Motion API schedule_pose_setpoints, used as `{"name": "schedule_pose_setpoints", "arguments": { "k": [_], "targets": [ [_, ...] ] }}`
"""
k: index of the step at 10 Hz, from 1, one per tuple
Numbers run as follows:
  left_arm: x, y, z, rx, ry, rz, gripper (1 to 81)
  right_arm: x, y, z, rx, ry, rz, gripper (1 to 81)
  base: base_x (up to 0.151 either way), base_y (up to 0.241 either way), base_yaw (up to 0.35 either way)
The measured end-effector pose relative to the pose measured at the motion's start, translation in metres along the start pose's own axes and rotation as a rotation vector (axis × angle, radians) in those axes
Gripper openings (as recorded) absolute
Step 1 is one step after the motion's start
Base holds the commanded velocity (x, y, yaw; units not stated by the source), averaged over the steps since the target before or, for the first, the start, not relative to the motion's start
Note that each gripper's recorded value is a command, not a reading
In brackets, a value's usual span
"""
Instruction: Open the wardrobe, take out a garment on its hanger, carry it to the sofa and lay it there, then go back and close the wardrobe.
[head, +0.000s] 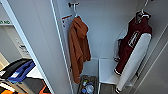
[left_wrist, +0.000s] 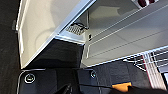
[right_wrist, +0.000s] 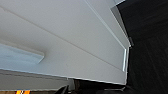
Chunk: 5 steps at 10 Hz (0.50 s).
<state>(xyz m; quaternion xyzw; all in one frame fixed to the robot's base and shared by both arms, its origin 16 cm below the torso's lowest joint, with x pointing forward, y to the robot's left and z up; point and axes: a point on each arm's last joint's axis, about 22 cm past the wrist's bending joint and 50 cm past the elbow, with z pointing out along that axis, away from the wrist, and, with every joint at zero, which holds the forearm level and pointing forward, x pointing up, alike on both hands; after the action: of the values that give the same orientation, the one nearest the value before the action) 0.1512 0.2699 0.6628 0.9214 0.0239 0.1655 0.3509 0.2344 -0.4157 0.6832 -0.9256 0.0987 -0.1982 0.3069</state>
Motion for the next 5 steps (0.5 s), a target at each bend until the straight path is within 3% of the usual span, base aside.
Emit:
{"name": "schedule_pose_setpoints", "arguments": {
  "k": [5],
  "targets": [
    [-0.064, -0.054, 0.04, 0.113, -0.056, -0.063, 81.1, -0.128, 0.042, 0.059, -0.086, -0.143, 0.067, 81.1, 0.0, 0.0, 0.0]
  ]
}}
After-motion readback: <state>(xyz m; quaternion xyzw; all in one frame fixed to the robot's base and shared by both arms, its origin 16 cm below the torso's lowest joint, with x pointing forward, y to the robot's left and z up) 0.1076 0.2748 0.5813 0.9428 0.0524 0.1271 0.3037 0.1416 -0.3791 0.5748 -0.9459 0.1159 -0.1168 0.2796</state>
